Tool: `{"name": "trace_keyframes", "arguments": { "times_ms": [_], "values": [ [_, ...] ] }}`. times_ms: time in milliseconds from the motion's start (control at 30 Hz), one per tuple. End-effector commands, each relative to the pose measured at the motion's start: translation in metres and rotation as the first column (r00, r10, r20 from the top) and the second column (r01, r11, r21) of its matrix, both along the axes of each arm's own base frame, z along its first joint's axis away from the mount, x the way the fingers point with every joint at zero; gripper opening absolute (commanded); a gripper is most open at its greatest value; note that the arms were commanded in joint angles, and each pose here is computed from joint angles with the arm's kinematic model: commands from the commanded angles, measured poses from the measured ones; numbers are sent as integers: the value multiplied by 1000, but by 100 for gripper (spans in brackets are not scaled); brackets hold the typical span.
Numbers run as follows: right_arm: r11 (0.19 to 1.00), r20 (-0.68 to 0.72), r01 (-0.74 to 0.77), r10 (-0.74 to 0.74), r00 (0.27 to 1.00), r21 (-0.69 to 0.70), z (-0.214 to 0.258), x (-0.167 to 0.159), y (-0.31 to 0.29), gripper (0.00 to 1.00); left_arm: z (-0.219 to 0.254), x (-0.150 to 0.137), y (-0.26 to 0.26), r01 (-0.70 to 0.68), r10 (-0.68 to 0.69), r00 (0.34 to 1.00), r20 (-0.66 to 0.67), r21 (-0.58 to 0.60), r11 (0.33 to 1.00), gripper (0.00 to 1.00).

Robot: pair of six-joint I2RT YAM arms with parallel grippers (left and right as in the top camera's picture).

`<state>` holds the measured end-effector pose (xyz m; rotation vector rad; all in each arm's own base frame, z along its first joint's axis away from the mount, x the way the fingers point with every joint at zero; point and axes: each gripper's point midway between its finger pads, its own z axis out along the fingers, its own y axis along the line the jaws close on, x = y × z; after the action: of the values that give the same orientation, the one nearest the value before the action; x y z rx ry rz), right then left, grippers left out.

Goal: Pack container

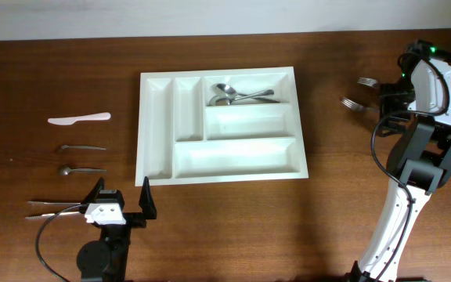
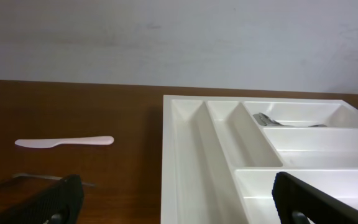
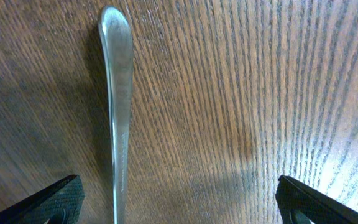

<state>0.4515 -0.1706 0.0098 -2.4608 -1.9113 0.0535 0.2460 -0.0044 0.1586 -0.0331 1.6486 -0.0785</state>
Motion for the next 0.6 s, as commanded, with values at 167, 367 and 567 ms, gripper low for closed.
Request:
{"name": "trace_keyframes", "arguments": {
  "times_ms": [167,367,567],
  "values": [
    [1000,-46,10,-11,999,-7,-11,-9,-4,100,-1,0,0,0,0,1000,3,16,1000,99],
    [1000,-60,9,-9,998,-3,-12,-12,-2,99,-1,0,0,0,0,1000,2,16,1000,99],
    [1000,-65,9,-9,998,-1,-12,-14,-2,90,-1,0,0,0,0,1000,2,16,1000,99]
  ]
}}
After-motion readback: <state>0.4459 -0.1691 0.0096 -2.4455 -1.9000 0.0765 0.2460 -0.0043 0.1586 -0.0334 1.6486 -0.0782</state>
